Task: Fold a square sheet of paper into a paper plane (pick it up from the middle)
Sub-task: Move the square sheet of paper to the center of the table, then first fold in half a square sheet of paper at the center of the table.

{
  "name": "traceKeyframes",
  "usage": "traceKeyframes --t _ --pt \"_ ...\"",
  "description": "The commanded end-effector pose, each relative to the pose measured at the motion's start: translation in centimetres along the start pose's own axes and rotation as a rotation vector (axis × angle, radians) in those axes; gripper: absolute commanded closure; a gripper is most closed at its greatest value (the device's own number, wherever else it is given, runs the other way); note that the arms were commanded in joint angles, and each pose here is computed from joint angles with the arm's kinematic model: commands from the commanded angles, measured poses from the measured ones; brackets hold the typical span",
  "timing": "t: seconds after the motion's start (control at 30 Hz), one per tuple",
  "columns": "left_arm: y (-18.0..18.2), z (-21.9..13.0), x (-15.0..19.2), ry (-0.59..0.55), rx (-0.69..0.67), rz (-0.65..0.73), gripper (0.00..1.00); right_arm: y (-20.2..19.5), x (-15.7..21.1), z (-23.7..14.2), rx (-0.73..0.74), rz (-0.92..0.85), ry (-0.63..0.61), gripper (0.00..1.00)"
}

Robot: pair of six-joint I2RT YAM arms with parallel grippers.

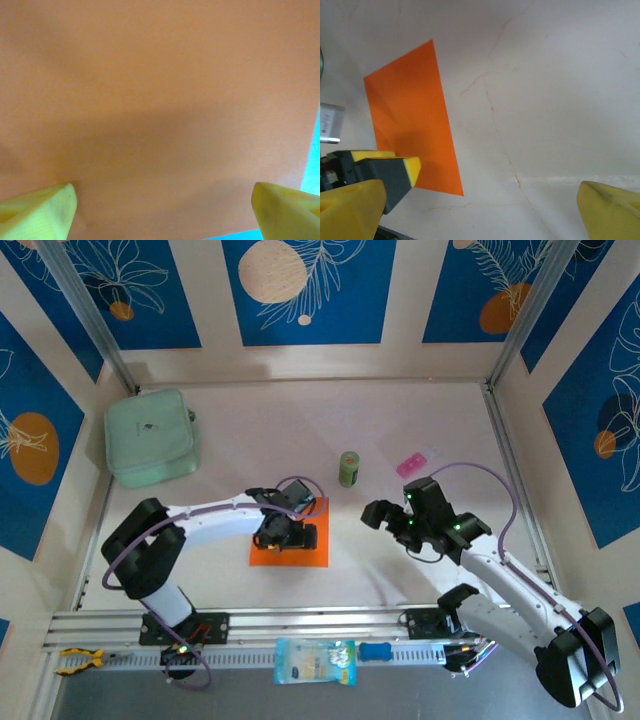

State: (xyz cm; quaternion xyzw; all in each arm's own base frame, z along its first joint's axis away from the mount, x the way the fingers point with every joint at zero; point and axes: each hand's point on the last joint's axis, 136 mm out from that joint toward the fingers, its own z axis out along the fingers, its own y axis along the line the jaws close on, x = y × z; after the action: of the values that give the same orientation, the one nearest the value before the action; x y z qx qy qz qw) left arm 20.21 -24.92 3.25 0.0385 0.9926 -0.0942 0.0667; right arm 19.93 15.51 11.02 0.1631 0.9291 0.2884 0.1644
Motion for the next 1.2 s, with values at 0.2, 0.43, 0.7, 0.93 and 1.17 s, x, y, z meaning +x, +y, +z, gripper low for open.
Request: traceKeyframes --t 0.2,0.43,0.7,0.93,1.17 --pt "0.9 -2.8 -2.4 0.001 -0.111 0.203 0.07 1.1 1.1 0.0 -0.041 -0.014 0.062 0.03" --pt "0.5 -1.5 -2.2 0.080 -0.114 0.247 0.06 1.2 1.8 0.8 -0.021 -0.021 0.115 0.04" --pt "0.7 -0.3 -1.7 0.118 -0.115 0.217 0.06 1.0 2.5 1.7 0.028 -0.025 0.170 0.04" --pt "0.7 0.3 -1.4 0.141 -0.116 0.185 0.07 0.7 2.8 2.2 0.053 -0.026 0.192 0.04" --pt "1.2 0.2 -1.8 0.127 -0.128 0.151 0.06 1.0 2.7 2.3 0.057 -0.035 0.204 0.04"
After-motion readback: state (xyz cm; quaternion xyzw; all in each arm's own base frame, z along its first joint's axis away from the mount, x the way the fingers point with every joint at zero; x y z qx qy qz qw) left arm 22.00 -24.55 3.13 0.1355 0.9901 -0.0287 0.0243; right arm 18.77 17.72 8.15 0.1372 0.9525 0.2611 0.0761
